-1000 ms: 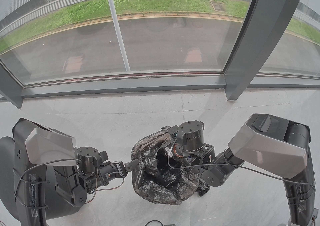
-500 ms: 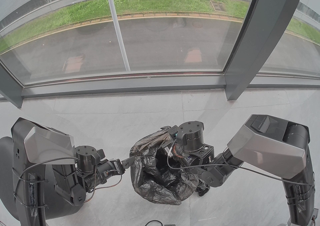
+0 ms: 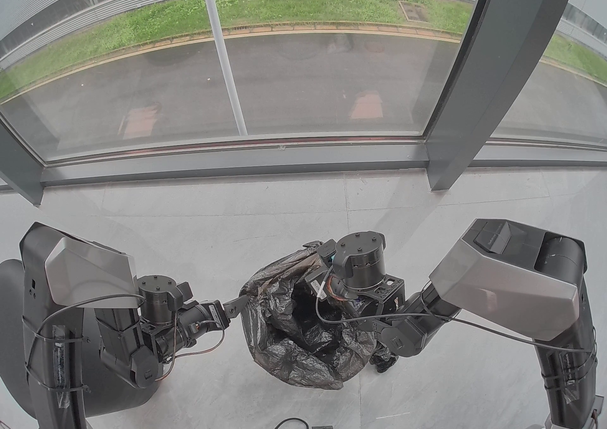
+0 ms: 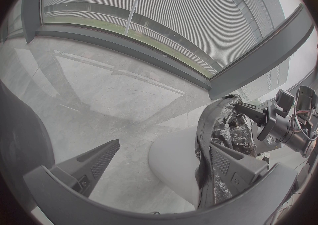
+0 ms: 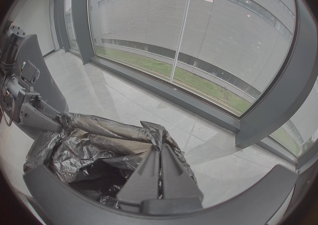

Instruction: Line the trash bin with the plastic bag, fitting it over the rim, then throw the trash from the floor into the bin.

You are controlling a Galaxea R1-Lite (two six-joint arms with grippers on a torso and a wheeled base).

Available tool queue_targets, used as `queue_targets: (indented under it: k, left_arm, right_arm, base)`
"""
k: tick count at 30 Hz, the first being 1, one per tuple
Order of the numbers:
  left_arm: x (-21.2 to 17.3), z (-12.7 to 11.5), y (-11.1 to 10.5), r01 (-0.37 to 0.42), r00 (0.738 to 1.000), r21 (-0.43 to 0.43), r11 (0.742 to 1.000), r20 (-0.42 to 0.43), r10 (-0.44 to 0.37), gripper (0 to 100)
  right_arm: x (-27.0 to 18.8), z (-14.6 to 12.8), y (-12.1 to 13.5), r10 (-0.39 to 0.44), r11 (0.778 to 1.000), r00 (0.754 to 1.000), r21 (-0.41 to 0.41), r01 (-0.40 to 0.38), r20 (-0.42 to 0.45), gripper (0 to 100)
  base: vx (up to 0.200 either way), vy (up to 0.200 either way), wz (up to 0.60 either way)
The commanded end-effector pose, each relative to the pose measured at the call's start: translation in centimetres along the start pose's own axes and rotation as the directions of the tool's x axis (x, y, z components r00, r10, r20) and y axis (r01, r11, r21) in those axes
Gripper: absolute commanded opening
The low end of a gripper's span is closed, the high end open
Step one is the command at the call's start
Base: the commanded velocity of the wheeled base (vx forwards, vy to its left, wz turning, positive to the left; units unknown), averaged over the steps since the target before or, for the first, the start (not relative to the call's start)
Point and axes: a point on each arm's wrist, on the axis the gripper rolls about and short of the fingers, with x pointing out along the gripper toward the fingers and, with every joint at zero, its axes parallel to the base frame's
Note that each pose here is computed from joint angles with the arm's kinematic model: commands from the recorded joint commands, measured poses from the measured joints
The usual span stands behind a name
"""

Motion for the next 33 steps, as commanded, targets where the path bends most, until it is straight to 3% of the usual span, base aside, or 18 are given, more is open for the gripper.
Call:
queue_targets:
  k: [1, 14, 33]
  left_arm:
    - [-0.1, 0.0, 0.4, -0.012, 1.000, -0.007, 1.000, -0.001, 0.012, 100]
    - [0.7, -1.5, 1.1, -0.033, 0.998, 0.016, 0.999, -0.049, 0.033, 100]
    - [2.8, -2.4, 0.8, 0.000, 0.998, 0.029, 1.000, -0.059, 0.001, 100]
  right_arm:
    - [0.0, -0.1, 0.1, 0.001, 1.000, 1.000, -0.001, -0.001, -0.002, 0]
    - [0.1, -0.1, 0.0, -0.001, 1.000, 1.000, 0.000, 0.001, 0.000, 0]
    - [0.3, -0.6, 0.3, 0.002, 1.000, 1.000, -0.003, -0.002, -0.011, 0]
  base:
    - [0.000, 0.000, 0.00]
    - [0.000, 0.000, 0.00]
    - [0.000, 0.000, 0.00]
